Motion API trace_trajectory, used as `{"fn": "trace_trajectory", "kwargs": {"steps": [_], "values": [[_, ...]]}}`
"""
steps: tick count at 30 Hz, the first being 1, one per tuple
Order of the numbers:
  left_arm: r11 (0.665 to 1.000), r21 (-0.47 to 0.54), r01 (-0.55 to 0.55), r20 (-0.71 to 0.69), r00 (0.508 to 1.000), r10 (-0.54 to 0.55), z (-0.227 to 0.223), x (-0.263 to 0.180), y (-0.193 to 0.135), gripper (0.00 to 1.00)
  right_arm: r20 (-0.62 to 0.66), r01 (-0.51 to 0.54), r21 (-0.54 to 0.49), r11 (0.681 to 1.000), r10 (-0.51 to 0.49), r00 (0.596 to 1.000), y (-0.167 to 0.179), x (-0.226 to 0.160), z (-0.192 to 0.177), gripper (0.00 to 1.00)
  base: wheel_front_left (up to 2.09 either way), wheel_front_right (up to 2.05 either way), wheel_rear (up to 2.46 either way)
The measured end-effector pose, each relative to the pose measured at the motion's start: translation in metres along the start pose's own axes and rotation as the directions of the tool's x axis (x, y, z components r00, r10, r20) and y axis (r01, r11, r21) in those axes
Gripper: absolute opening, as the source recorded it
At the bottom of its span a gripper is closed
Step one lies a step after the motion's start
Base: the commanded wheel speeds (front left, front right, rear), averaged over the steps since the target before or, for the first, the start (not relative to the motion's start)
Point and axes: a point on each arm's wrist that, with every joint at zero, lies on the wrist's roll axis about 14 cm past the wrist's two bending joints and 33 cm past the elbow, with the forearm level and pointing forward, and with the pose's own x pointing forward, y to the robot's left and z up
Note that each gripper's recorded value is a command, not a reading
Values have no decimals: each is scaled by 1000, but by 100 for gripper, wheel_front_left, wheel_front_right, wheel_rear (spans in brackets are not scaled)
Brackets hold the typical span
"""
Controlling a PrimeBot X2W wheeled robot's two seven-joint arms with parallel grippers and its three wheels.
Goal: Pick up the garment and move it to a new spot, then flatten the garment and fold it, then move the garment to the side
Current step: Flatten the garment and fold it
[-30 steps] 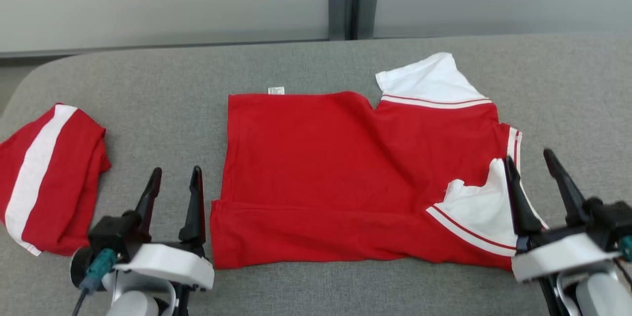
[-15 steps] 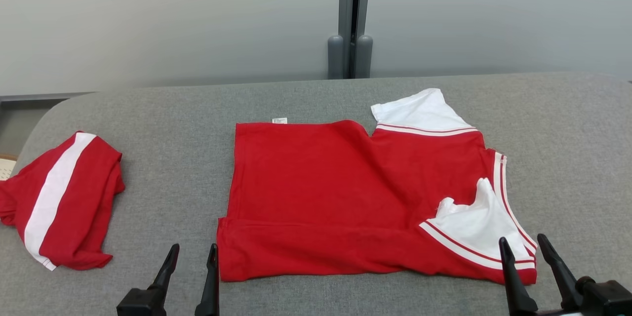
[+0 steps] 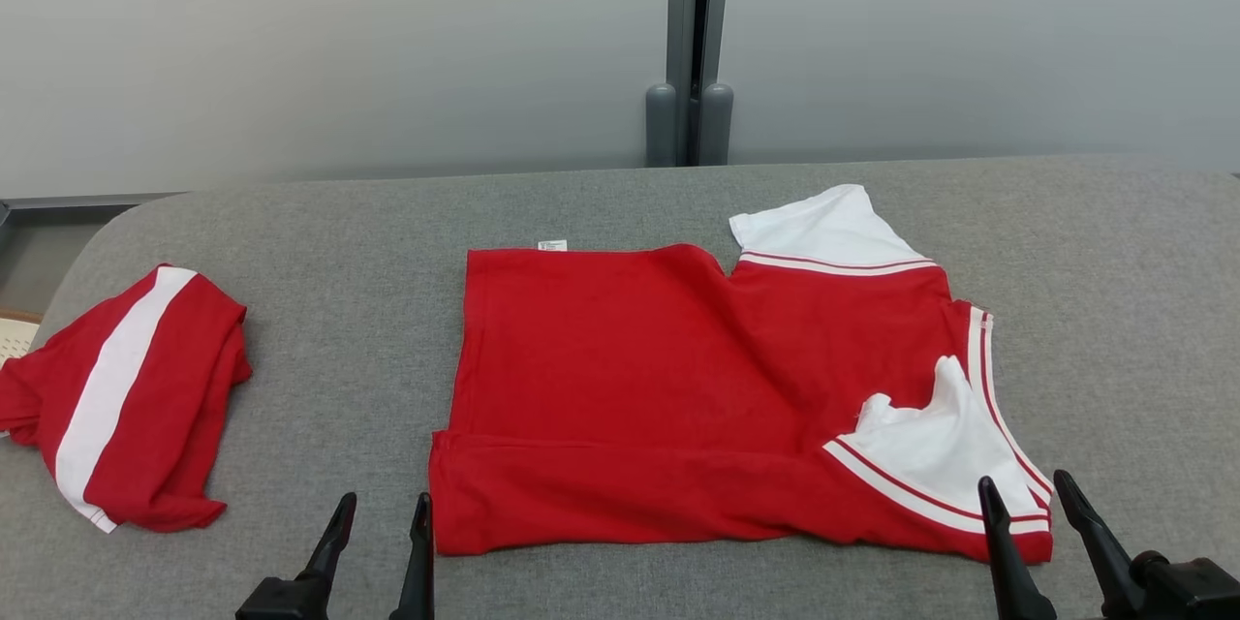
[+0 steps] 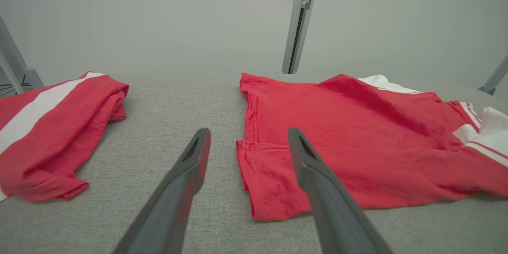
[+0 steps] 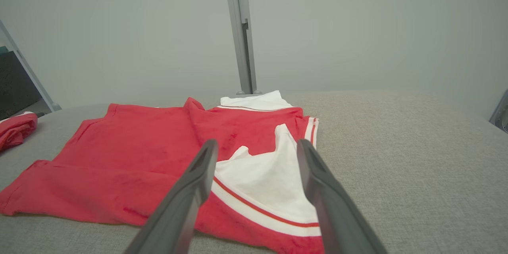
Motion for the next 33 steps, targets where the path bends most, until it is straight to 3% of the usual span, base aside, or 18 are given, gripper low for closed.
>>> {"fn": "trace_trajectory", "kwargs": {"steps": [5,11,17,23,24,25,26,27,28,29,33], "values": [[1000,1,9,-22,1000,-9,-6,0,-2,100,-25,1,1,1000,-1,1000,-1,2,-6,100,0,0,0],[998,-26,64,-149,986,-67,-34,13,-15,100,-105,46,1,999,-45,993,-21,12,-28,100,0,0,0],[995,-82,50,-341,937,-75,-82,20,-13,100,-272,86,-1,996,-83,959,-41,15,-78,100,0,0,0],[991,-129,34,-408,909,-84,-103,28,-12,100,-372,149,36,988,-124,920,-53,13,-113,100,0,0,0],[990,-136,36,-411,907,-89,-104,29,-12,74,-378,160,49,986,-130,917,-55,14,-116,100,0,0,0],[990,-138,37,-413,906,-92,-105,30,-12,34,-387,166,62,984,-130,913,-54,15,-119,100,0,0,0],[990,-138,40,-414,905,-94,-105,31,-11,0,-399,167,67,984,-127,908,-54,16,-122,100,0,0,0],[989,-138,45,-415,905,-99,-106,32,-11,0,-400,173,79,982,-128,908,-54,18,-123,48,0,0,0],[990,-136,44,-415,904,-97,-106,32,-10,0,-403,178,89,980,-128,906,-54,19,-124,48,0,0,0],[990,-132,43,-409,908,-94,-105,33,-7,0,-405,178,95,980,-125,906,-54,21,-124,0,0,0,0],[991,-126,41,-382,920,-86,-101,35,-4,0,-393,171,124,977,-110,913,-51,25,-123,0,0,0,0]]}}
